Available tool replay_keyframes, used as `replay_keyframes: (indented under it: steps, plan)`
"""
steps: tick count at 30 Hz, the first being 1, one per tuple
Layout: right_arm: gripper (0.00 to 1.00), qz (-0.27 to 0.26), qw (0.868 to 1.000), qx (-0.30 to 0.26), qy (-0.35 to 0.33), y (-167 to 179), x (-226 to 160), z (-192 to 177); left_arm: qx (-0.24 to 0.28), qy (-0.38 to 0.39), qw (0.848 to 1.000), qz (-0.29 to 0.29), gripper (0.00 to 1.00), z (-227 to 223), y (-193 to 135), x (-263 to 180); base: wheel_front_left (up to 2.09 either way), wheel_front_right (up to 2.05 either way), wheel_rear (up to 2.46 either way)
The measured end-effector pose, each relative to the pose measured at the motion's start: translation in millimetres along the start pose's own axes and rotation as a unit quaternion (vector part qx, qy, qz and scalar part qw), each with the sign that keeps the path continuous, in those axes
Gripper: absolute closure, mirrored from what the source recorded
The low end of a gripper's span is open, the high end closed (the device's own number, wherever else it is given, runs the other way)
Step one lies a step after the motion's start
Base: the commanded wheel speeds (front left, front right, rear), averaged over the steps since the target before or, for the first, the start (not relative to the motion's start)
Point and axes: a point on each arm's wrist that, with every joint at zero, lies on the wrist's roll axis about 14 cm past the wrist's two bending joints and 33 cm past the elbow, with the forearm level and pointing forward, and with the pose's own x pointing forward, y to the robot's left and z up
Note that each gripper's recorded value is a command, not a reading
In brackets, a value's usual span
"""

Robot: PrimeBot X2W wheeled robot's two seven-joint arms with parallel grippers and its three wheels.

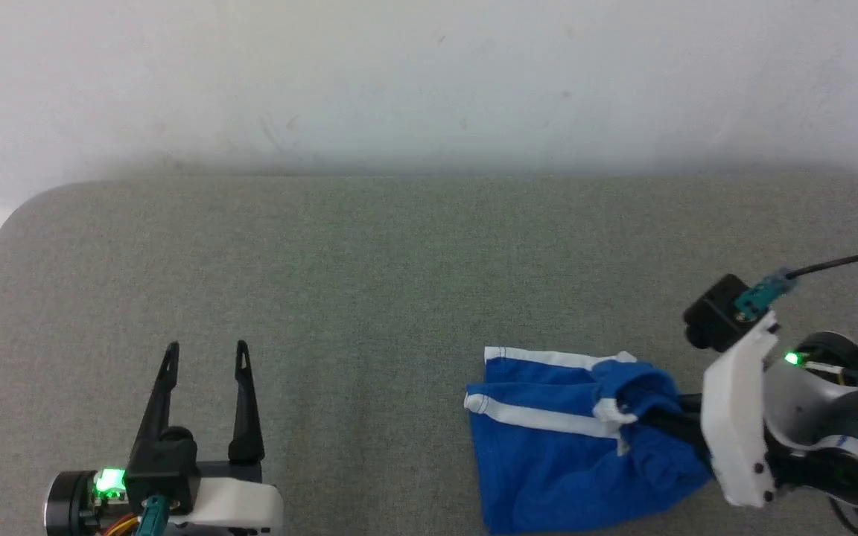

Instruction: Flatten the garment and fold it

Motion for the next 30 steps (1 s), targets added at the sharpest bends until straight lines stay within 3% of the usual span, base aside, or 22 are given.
replay_keyframes:
  steps: [5, 14, 19, 20, 21, 27, 30]
  plan:
    - [1.0, 0.027, 0.999, -0.04, 0.014, 22.5, 38.5, 12.1, -0.003, 0.002, 1.0, -0.003, 0.0, -2.3, -3.6, 8.0, 0.0, 0.0, 0.0]
    - [1.0, 0.017, 0.992, -0.041, 0.115, 12.8, 111.2, -38.4, -0.006, 0.017, 1.0, 0.008, 0.0, -13.3, -1.8, 18.8, 0.0, 0.0, 0.0]
    - [1.0, 0.021, 0.993, -0.053, 0.105, 12.8, 121.7, -38.0, -0.002, 0.029, 0.999, 0.016, 0.0, -20.8, 4.0, 17.2, 0.0, 0.0, 0.0]
    - [0.66, 0.021, 0.994, -0.058, 0.095, 13.2, 121.0, -35.4, -0.002, 0.03, 0.999, 0.016, 0.0, -21.3, 4.6, 16.8, 0.0, 0.0, 0.0]
    - [0.0, 0.023, 0.995, -0.063, 0.08, 15.3, 119.7, -31.5, -0.002, 0.031, 0.999, 0.017, 0.0, -21.5, 5.3, 16.3, 0.0, 0.0, 0.0]
    - [0.0, 0.005, 0.994, -0.102, -0.034, 6.8, 81.2, 10.2, -0.003, 0.03, 0.999, 0.014, 0.0, -20.5, 5.1, 10.4, 0.0, 0.0, 0.0]
    - [0.0, -0.021, 0.984, -0.108, -0.138, -3.9, 46.5, 53.4, -0.007, 0.02, 1.0, 0.007, 0.0, -14.8, 0.6, 12.3, 0.0, 0.0, 0.0]
